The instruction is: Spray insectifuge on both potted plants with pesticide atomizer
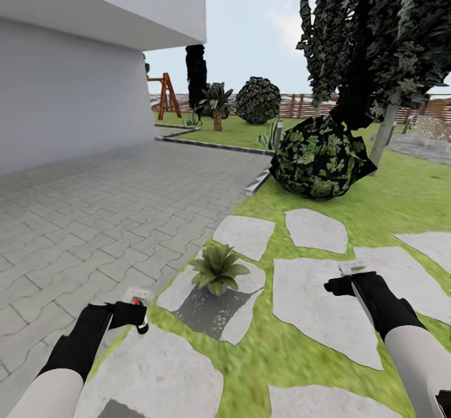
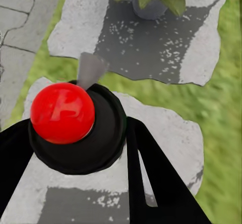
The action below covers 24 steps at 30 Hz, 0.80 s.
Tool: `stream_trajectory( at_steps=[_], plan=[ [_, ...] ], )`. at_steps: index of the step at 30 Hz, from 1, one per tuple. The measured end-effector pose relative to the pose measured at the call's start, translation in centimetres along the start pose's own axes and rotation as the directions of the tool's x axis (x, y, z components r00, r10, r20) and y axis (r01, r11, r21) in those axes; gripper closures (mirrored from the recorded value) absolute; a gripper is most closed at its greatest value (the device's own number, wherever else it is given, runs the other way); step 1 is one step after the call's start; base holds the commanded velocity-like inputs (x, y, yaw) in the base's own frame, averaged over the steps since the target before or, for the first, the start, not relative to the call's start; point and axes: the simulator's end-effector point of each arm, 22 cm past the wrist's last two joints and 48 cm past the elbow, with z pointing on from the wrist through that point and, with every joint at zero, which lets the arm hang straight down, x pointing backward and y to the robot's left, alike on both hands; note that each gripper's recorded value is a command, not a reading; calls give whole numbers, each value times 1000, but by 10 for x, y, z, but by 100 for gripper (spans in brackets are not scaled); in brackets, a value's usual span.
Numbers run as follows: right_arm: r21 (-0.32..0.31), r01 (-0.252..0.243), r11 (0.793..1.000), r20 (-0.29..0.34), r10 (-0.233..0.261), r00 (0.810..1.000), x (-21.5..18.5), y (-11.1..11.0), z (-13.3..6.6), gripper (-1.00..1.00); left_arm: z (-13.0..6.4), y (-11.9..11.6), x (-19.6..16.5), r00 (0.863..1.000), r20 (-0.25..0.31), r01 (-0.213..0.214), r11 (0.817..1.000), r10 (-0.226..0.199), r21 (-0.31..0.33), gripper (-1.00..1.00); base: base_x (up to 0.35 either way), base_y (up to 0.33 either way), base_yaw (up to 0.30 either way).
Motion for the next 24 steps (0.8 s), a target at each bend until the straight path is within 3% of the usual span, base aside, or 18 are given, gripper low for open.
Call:
stream_trajectory(
  at_steps=[24],
  plan=[
    [2, -3, 1000, 17, 3, 1000, -7, -2, -8, -100, -6, -1, -8, 1000, 17, -2, 1000, 2, -1, 100, 245, 258, -241]
  ],
)
